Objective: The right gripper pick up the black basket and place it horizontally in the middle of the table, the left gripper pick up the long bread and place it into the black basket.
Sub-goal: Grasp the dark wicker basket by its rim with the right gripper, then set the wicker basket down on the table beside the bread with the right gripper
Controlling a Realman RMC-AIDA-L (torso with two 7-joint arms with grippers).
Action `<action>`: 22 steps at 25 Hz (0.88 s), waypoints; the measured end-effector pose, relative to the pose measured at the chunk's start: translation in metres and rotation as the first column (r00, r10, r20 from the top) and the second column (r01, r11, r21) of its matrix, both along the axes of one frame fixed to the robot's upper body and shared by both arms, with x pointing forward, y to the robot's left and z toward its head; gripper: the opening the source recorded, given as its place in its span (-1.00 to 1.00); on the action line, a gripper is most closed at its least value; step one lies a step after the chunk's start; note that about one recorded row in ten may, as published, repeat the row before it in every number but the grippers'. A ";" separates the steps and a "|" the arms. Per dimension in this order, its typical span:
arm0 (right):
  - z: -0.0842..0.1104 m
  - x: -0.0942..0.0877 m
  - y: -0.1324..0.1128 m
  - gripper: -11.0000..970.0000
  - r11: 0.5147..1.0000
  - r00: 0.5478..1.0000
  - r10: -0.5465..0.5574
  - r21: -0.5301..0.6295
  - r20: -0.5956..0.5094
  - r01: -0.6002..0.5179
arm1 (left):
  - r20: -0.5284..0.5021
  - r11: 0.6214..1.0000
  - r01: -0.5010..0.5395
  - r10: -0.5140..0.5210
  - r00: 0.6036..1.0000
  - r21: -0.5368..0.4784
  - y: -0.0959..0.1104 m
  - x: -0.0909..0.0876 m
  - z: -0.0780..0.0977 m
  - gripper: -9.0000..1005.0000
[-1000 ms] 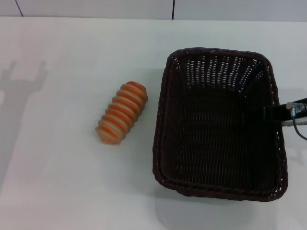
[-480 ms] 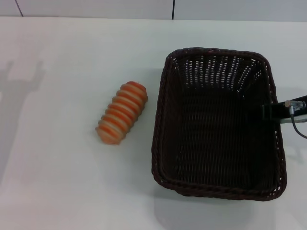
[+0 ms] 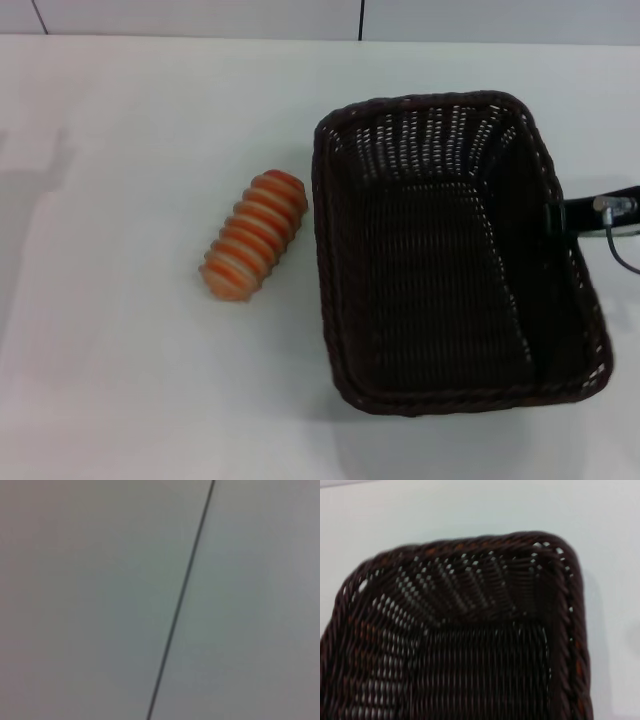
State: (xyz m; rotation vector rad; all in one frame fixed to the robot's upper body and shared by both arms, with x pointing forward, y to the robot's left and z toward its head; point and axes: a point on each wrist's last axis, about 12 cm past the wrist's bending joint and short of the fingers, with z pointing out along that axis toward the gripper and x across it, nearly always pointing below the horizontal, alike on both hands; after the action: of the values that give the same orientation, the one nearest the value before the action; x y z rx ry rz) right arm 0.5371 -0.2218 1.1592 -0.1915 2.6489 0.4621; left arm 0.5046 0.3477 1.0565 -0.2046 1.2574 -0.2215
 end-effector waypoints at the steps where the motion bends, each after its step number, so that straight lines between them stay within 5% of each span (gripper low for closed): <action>1: 0.001 0.001 -0.001 -0.60 1.000 1.000 0.001 0.000 0.013 -0.001 | 0.001 1.000 -0.010 0.010 1.000 -0.002 0.002 -0.001 0.000 0.65; 13: 0.026 0.002 -0.008 -0.68 0.994 0.948 0.101 -0.069 0.301 -0.084 | 0.006 0.992 -0.125 0.125 0.992 -0.029 0.021 -0.008 0.000 0.65; 18: 0.039 0.004 -0.003 -0.68 0.966 0.881 0.252 -0.161 0.401 -0.203 | 0.008 0.990 -0.140 0.140 0.990 -0.034 0.022 -0.009 0.000 0.65; 22: 0.057 0.001 0.008 -0.68 0.915 0.775 0.404 -0.231 0.486 -0.331 | 0.009 0.987 -0.153 0.154 0.988 -0.043 0.024 -0.006 0.001 0.65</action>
State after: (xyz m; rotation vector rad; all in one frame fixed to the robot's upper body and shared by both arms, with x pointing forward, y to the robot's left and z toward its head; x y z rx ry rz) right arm 0.5382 -0.2134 1.2159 -0.7799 2.0892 0.2937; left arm 0.4982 0.3721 1.0574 -0.3345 1.2196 -0.1159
